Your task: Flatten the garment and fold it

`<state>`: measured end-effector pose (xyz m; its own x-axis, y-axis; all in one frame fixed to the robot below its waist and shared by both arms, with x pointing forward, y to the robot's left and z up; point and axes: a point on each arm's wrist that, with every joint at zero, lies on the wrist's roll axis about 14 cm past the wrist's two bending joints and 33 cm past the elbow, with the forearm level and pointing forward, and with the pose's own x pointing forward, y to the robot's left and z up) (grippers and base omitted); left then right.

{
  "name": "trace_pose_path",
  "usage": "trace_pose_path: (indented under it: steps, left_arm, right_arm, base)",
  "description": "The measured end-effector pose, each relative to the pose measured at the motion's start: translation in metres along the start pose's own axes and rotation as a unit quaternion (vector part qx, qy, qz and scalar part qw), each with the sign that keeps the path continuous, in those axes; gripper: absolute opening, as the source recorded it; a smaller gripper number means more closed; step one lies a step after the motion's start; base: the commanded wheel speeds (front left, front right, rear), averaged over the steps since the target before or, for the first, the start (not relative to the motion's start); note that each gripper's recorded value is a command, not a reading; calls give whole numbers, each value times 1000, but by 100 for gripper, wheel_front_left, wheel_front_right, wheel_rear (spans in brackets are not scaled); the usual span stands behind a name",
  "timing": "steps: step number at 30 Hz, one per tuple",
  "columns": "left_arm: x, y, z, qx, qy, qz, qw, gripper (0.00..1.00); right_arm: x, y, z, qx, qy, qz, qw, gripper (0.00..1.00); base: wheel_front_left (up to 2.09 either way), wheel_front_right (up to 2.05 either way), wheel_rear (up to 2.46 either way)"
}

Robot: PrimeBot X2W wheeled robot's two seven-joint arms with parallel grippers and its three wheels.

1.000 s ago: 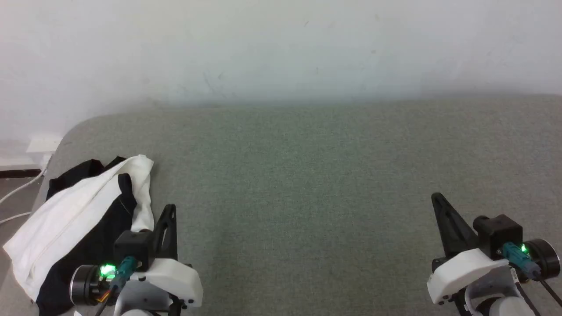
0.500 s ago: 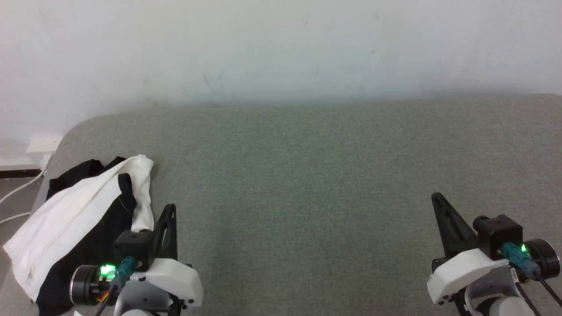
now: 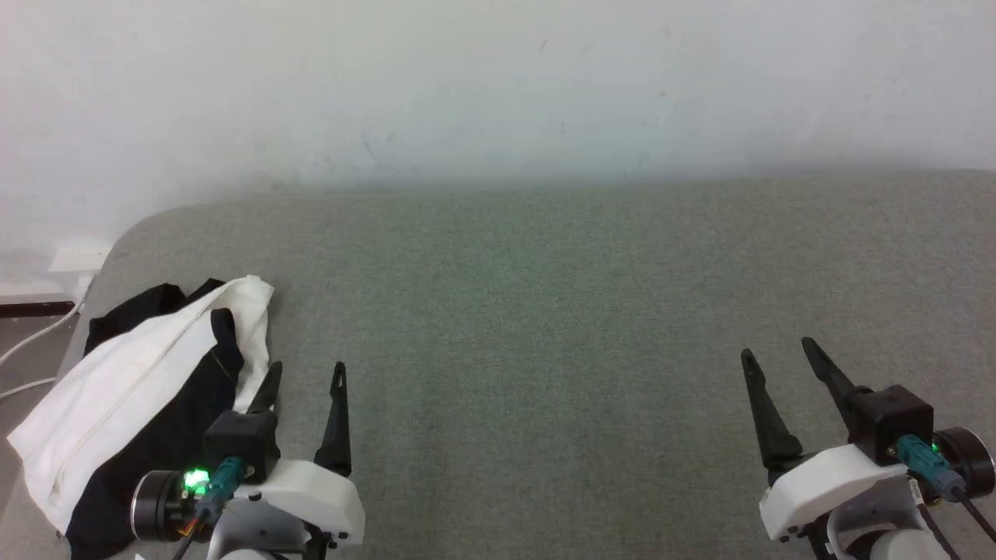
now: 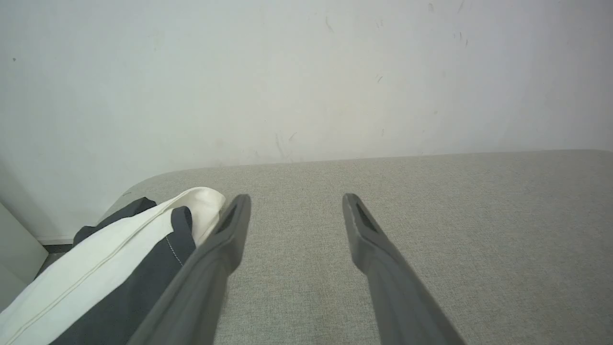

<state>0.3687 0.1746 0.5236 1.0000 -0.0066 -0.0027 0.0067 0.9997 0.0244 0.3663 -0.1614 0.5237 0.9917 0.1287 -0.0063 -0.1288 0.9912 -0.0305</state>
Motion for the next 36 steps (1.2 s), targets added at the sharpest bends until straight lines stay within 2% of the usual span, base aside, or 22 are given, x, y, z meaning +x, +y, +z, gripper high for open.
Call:
trace_pose_path:
  steps: [17, 36]
  left_arm:
    - [-13, 19, 7, -20, -21, 30, 999, 100]
    - [-44, 62, 12, -32, -44, 97, 994, 100]
  right_arm:
    - [5, 15, 5, 13, -19, 24, 999, 100]
    - [25, 64, 15, 19, -43, 98, 994, 100]
  base:
    - [0, 0, 0]
    - [0, 0, 0]
